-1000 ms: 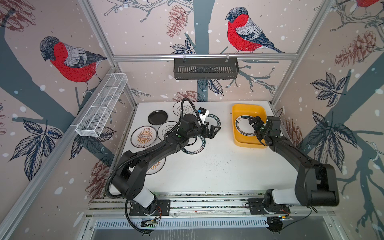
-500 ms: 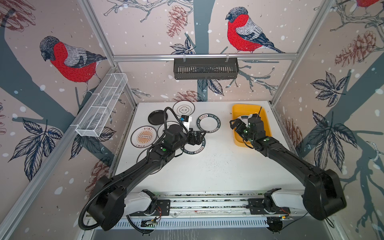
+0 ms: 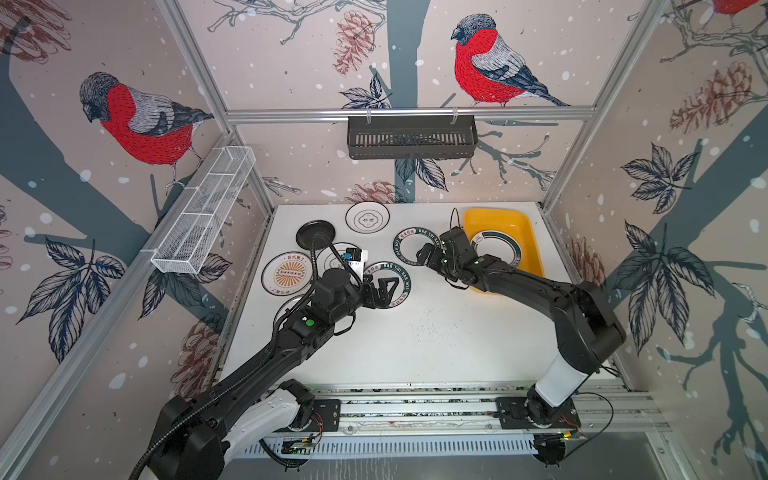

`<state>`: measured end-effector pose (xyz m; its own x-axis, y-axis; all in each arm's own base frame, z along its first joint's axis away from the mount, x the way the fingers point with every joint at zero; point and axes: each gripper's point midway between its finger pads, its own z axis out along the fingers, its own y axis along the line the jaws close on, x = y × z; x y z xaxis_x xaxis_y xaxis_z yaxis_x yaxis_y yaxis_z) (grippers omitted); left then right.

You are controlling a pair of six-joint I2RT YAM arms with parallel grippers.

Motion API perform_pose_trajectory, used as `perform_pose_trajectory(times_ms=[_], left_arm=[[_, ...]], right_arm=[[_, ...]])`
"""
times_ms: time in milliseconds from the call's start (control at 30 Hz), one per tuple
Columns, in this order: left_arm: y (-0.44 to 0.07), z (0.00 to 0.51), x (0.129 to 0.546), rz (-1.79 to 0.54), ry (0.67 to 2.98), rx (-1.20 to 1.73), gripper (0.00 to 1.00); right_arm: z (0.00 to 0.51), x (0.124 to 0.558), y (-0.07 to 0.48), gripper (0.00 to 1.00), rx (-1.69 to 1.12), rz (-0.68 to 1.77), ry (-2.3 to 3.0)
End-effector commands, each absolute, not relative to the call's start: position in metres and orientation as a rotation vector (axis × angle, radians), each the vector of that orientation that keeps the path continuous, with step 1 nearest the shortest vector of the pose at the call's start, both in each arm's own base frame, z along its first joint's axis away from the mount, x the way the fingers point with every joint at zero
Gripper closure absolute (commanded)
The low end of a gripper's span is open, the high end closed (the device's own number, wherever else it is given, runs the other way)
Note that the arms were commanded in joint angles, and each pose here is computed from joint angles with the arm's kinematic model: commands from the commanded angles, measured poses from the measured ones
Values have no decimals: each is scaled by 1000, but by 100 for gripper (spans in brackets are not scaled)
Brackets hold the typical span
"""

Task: Place the plates into the plastic bin on the countertop
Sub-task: 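Move the right gripper over the 'HAO SHI HAO WEI' green-rim plate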

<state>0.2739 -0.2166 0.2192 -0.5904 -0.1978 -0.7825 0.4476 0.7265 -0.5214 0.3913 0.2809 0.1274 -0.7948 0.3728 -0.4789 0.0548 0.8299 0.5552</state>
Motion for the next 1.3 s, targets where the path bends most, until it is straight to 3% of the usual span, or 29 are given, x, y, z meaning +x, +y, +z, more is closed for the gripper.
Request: perform_pose_trajectory(times_ms=[0,167,533,933,1133,1267], left_arm=[[-214,217,268,-911,2034,168,4],[-211,206,261,-914,2078,167,4],[-205,201,252,-920,2101,137,3],[-206,210,247,-958,2077,151,4],[-209,210,247,-978,2076,148,3],[-207,205,248,-965,2085,142,4]], right_arm=[[115,395,281,0,288,553,2448],[98,408,292,0,246,415,2505],[79,431,320,0,213,413,2547],[42,436,304,0,238,107,2588],[37,435,315,0,256,193,2599],[58,427,338,0,208,452,2555]])
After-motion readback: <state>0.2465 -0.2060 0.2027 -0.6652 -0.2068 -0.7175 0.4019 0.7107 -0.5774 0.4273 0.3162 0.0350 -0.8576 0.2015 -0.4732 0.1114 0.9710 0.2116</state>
